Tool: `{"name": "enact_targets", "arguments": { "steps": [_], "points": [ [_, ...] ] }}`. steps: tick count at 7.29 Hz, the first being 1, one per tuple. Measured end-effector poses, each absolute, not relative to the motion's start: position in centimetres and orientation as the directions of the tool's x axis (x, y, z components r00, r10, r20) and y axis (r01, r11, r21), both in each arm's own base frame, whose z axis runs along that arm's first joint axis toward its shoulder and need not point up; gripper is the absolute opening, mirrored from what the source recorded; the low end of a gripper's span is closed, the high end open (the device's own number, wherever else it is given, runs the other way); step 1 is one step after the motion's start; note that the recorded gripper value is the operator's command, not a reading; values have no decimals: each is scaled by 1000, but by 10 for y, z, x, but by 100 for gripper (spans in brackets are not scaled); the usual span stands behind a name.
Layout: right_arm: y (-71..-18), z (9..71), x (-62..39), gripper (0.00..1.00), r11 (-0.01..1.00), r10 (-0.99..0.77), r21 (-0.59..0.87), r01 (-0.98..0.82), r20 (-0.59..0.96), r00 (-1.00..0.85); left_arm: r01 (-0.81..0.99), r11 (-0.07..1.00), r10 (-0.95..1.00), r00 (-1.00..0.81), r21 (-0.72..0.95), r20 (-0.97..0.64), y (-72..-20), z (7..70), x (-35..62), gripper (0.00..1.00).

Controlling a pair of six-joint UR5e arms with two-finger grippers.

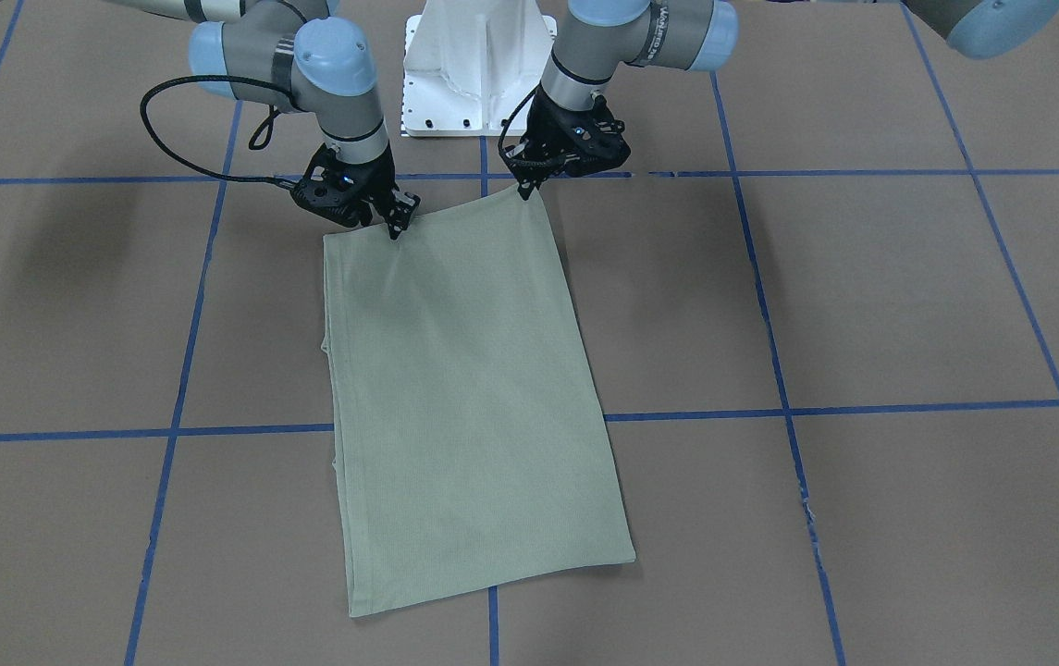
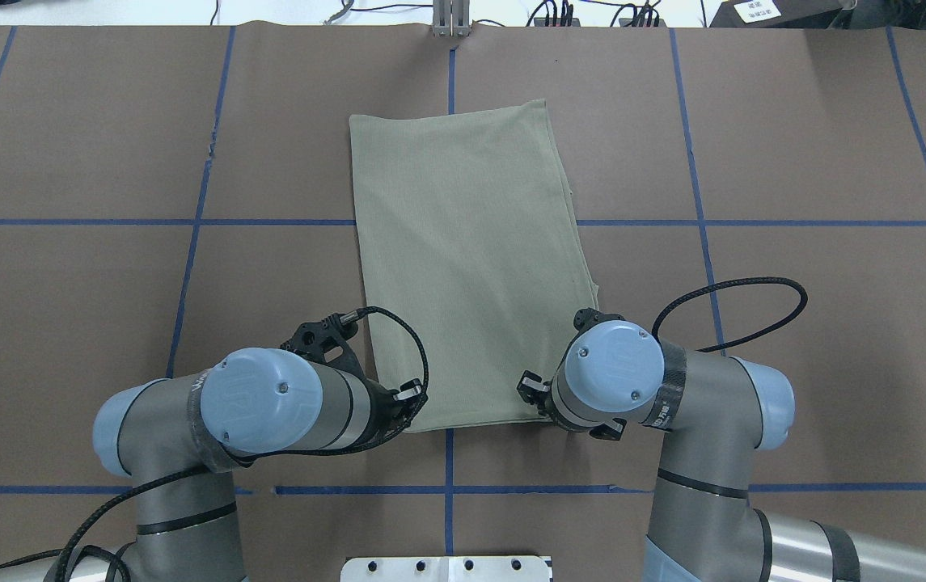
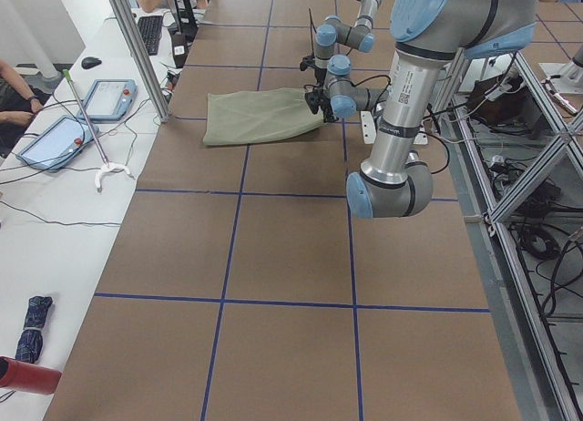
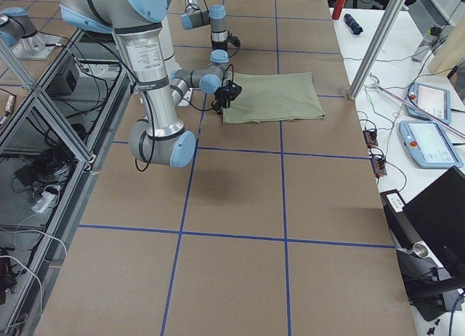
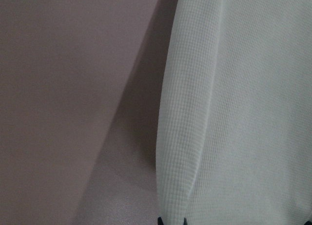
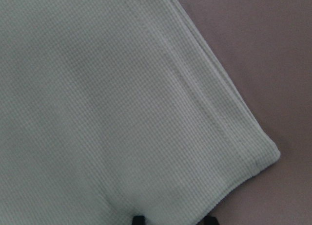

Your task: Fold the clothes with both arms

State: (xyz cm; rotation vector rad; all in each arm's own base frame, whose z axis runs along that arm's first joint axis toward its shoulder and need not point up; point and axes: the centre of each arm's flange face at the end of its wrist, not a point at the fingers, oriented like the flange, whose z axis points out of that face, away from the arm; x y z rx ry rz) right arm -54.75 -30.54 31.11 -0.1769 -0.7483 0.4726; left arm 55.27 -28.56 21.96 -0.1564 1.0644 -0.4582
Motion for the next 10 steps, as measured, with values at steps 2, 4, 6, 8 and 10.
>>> {"name": "enact_targets", "arguments": {
  "steps": [2, 4, 6, 8, 10],
  "points": [
    [-305, 311, -548, 0, 883, 469, -317, -345, 614, 635, 287, 895, -435, 403, -340, -805, -286, 220, 553, 0],
    [-305, 307, -548, 0, 883, 469, -319, -343, 622, 628, 287, 895, -435, 404, -340, -805, -286, 221, 553, 0],
    [-309, 294, -547, 0, 883, 468, -322, -341, 649, 600, 287, 895, -435, 403, -340, -805, -285, 221, 552, 0],
    [-308, 282, -537, 0, 886, 462, -326, -329, 672, 579, 286, 896, -434, 408, -339, -803, -280, 215, 543, 0],
    [-290, 262, -511, 0, 897, 440, -329, -294, 712, 547, 255, 906, -419, 438, -337, -796, -250, 196, 529, 0]
  ]
}}
